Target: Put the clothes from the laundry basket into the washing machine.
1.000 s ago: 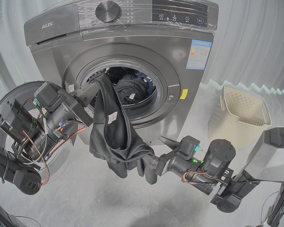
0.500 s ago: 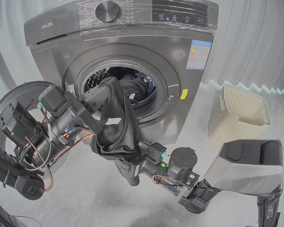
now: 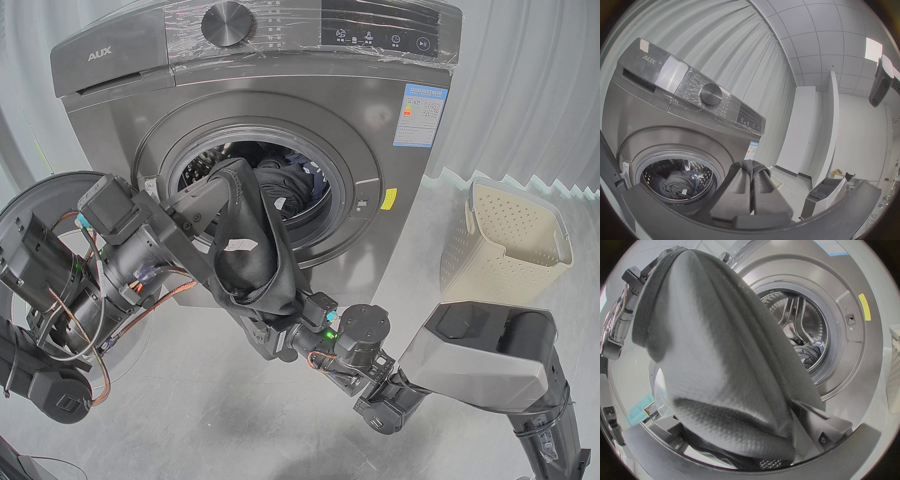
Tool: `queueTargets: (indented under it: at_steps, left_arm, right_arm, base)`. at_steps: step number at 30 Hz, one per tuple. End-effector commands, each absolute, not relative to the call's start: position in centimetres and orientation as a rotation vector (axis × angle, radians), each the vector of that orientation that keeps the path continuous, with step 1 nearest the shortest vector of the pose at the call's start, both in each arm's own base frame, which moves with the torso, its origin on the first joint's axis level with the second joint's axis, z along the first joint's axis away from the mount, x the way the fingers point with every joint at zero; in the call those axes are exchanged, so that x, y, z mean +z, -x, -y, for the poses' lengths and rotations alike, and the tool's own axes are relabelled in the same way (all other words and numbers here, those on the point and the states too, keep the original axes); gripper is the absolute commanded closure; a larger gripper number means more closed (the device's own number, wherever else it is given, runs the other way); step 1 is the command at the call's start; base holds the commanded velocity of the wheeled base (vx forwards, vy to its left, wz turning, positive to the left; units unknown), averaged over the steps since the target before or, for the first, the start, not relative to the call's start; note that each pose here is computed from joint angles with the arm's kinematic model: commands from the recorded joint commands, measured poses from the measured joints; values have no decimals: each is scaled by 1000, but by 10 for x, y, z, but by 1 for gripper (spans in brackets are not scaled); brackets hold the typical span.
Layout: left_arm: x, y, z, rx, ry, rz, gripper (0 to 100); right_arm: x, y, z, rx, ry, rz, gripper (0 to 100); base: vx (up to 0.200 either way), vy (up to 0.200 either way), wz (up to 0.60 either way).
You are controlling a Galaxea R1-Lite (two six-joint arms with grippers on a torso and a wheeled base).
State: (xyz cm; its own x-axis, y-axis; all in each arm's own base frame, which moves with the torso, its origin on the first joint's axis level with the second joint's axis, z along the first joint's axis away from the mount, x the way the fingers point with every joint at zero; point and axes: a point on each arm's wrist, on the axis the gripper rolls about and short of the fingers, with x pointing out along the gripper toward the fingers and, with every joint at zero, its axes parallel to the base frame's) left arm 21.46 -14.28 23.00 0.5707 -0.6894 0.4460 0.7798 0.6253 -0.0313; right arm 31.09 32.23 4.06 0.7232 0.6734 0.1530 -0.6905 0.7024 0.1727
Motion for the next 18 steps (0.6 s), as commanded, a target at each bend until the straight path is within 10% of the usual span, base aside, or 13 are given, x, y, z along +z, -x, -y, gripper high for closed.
queueTargets:
  at_steps: [1, 2, 3, 18]
  left_arm:
    - [232, -214, 142, -870, 237, 425, 100]
    - [232, -215, 142, -868, 238, 426, 100]
    - [233, -215, 141, -865, 239, 427, 100]
    - [215, -237, 117, -753, 201, 364, 100]
  right_arm:
    - [31, -315, -321, 748, -220, 67, 0]
    - [32, -316, -320, 745, -221, 69, 0]
    - [31, -317, -319, 742, -220, 69, 100]
    - [94, -327, -272, 591, -294, 169, 100]
  base:
    - [0, 0, 0]
    - [0, 0, 0]
    - [0, 0, 0]
    - [0, 0, 0]
